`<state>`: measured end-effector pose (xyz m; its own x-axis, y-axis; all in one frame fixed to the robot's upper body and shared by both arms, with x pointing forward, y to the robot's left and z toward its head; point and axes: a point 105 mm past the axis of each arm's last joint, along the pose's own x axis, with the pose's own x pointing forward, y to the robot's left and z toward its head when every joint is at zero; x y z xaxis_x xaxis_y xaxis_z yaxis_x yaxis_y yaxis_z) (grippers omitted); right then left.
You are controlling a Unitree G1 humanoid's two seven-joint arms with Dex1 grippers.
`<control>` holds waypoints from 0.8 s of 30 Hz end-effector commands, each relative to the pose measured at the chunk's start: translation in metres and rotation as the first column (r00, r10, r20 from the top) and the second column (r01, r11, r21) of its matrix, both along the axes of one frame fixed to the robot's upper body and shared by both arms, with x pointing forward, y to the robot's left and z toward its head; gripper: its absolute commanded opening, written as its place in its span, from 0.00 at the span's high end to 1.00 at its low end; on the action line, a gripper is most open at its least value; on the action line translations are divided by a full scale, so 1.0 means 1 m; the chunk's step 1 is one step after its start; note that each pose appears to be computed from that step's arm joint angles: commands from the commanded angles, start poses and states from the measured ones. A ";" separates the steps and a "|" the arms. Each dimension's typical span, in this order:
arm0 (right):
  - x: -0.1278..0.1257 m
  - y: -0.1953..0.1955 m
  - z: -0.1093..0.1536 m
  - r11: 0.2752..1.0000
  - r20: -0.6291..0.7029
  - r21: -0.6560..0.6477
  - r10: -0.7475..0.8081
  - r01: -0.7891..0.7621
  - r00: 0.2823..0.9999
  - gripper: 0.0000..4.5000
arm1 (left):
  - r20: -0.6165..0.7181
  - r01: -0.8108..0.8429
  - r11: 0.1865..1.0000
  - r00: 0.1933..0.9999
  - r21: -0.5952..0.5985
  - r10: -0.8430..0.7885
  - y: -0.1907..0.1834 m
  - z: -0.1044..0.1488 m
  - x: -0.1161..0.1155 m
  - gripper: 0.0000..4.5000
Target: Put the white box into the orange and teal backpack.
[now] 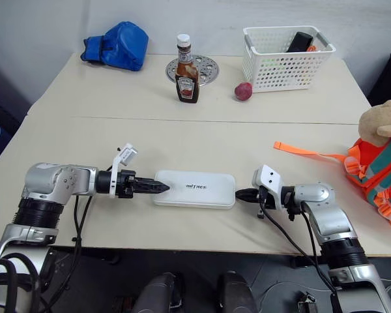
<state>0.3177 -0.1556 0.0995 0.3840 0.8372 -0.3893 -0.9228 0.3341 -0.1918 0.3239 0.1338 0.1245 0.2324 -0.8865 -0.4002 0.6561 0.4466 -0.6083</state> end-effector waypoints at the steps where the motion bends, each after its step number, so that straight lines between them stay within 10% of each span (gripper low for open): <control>1: 0.001 0.003 0.008 1.000 0.032 0.009 0.018 -0.018 0.999 1.00 | -0.037 0.042 0.999 0.998 0.017 -0.042 -0.016 -0.013 -0.002 0.01; 15: -0.006 0.007 0.000 0.999 0.028 0.008 0.032 -0.032 0.999 1.00 | -0.031 0.094 0.995 0.995 -0.030 -0.095 -0.042 0.006 0.020 0.01; 24: -0.005 0.008 -0.002 1.000 0.030 0.010 0.020 -0.020 0.999 1.00 | -0.034 0.135 0.988 0.990 -0.072 -0.137 -0.038 0.014 0.012 0.53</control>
